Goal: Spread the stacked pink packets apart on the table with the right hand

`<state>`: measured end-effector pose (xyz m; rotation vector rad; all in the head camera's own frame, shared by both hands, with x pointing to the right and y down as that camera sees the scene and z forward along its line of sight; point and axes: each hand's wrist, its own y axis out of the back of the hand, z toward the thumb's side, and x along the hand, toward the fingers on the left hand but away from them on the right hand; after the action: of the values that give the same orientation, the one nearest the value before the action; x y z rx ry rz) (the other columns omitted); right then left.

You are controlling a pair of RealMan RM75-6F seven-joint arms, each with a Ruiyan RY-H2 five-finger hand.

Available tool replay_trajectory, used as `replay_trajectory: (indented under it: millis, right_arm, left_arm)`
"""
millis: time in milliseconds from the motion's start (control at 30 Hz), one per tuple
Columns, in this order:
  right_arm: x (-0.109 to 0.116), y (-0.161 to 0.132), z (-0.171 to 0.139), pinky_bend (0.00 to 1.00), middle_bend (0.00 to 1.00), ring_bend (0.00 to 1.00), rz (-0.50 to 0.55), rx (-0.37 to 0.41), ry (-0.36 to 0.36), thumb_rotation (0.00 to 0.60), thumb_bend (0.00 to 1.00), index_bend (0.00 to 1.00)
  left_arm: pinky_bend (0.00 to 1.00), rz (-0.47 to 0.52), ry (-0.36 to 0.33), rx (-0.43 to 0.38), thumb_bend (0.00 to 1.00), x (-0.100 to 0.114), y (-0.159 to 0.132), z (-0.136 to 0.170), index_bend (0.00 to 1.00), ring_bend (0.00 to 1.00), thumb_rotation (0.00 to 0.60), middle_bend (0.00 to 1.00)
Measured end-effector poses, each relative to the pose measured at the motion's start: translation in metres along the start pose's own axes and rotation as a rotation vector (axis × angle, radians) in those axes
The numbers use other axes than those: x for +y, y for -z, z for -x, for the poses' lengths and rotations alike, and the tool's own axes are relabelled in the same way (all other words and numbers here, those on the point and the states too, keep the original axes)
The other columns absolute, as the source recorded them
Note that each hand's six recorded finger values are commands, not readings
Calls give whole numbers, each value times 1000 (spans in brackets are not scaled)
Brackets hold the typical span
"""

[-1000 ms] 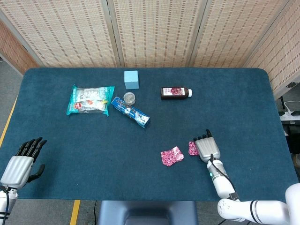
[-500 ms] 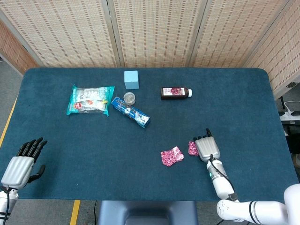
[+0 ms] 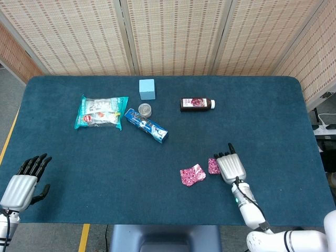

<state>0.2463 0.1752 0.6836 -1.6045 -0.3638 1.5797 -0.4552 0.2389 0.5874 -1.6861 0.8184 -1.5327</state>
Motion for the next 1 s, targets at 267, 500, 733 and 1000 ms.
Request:
replay_trajectory:
  millis: [267, 500, 733, 1000]
  right_arm:
    - [3, -20, -41, 61, 451, 349, -15, 148, 25, 600, 234, 613]
    - [-20, -31, -68, 61, 451, 345, -70, 246, -18, 600, 234, 584]
    - [-42, -31, -66, 20, 380, 267, -98, 253, -103, 600, 233, 383]
    - [-40, -29, -65, 0, 235, 178, -128, 256, -98, 600, 234, 120]
  left_arm:
    - [109, -4, -2, -1, 434, -1, -2, 1, 0, 0, 600, 0]
    - [109, -6, 5, -2, 435, -2, -2, 1, 0, 0, 600, 0]
    - [109, -4, 8, 1, 435, -2, -1, 1, 0, 0, 600, 0]
    - [109, -4, 9, 5, 434, -2, 0, -1, 0, 0, 600, 0]
